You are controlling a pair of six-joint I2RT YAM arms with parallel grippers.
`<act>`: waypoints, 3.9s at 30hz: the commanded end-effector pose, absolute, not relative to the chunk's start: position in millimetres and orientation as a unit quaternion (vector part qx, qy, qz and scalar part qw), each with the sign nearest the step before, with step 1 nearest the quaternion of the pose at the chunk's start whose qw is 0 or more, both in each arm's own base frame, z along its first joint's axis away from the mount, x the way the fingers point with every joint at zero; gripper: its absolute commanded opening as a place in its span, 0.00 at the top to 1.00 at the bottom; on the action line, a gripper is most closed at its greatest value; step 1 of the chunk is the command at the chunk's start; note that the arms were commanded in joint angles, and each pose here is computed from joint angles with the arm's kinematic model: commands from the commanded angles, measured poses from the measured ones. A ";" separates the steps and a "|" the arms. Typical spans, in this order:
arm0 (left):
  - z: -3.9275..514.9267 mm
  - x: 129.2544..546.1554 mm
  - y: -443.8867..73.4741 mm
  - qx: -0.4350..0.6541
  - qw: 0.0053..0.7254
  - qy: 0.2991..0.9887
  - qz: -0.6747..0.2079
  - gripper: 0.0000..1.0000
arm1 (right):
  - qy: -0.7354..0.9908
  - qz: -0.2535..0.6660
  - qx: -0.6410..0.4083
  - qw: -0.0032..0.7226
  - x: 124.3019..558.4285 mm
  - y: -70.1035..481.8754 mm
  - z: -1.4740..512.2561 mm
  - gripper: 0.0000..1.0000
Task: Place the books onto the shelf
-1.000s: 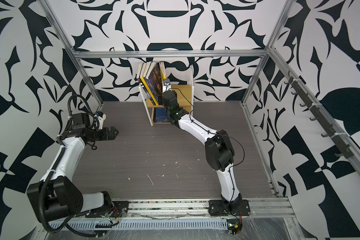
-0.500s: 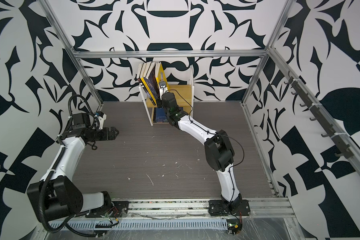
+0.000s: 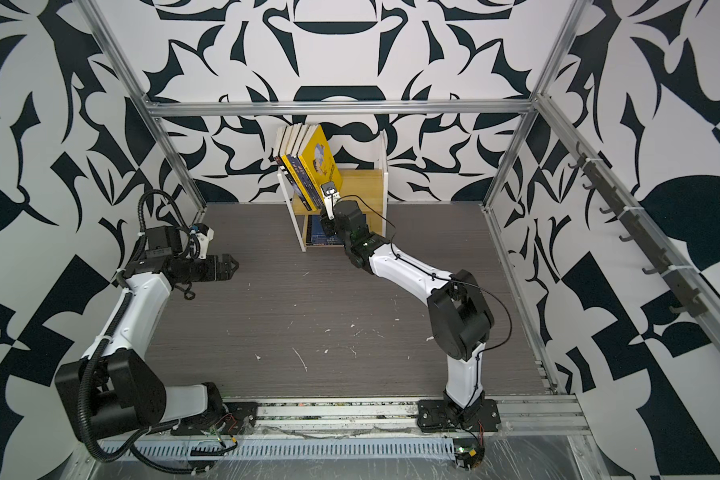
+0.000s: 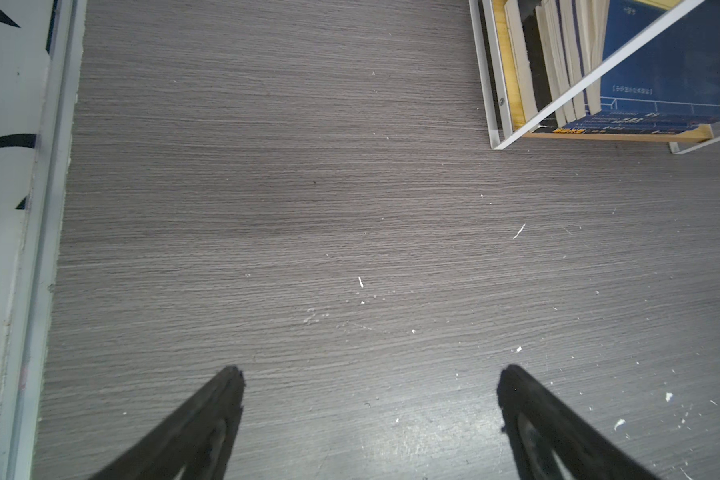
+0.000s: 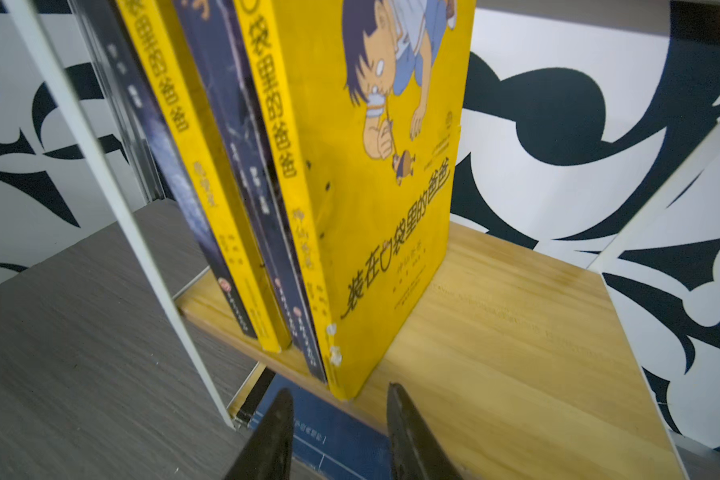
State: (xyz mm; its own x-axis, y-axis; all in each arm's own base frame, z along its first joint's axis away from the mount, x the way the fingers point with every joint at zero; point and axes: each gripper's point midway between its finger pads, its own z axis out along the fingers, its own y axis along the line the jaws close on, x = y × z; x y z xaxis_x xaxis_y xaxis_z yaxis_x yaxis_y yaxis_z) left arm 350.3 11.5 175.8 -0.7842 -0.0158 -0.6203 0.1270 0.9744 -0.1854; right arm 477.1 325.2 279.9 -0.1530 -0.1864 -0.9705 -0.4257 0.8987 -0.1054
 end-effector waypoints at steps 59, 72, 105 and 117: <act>171.0 346.2 6.5 0.018 0.333 0.934 -0.128 0.00 | 0.724 0.141 -0.127 0.663 621.3 300.0 360.5 1.00; 183.5 348.8 8.7 0.009 0.346 0.931 -0.119 0.01 | 0.652 0.155 -0.119 0.733 580.7 280.7 475.6 0.98; 186.7 381.7 -5.0 0.086 0.421 0.898 -0.093 0.01 | 0.628 -0.076 -0.089 0.770 407.1 94.5 499.7 0.15; 132.4 392.1 5.0 0.026 0.477 0.875 -0.085 0.00 | 0.706 -0.114 -0.023 0.699 370.6 7.3 396.9 0.11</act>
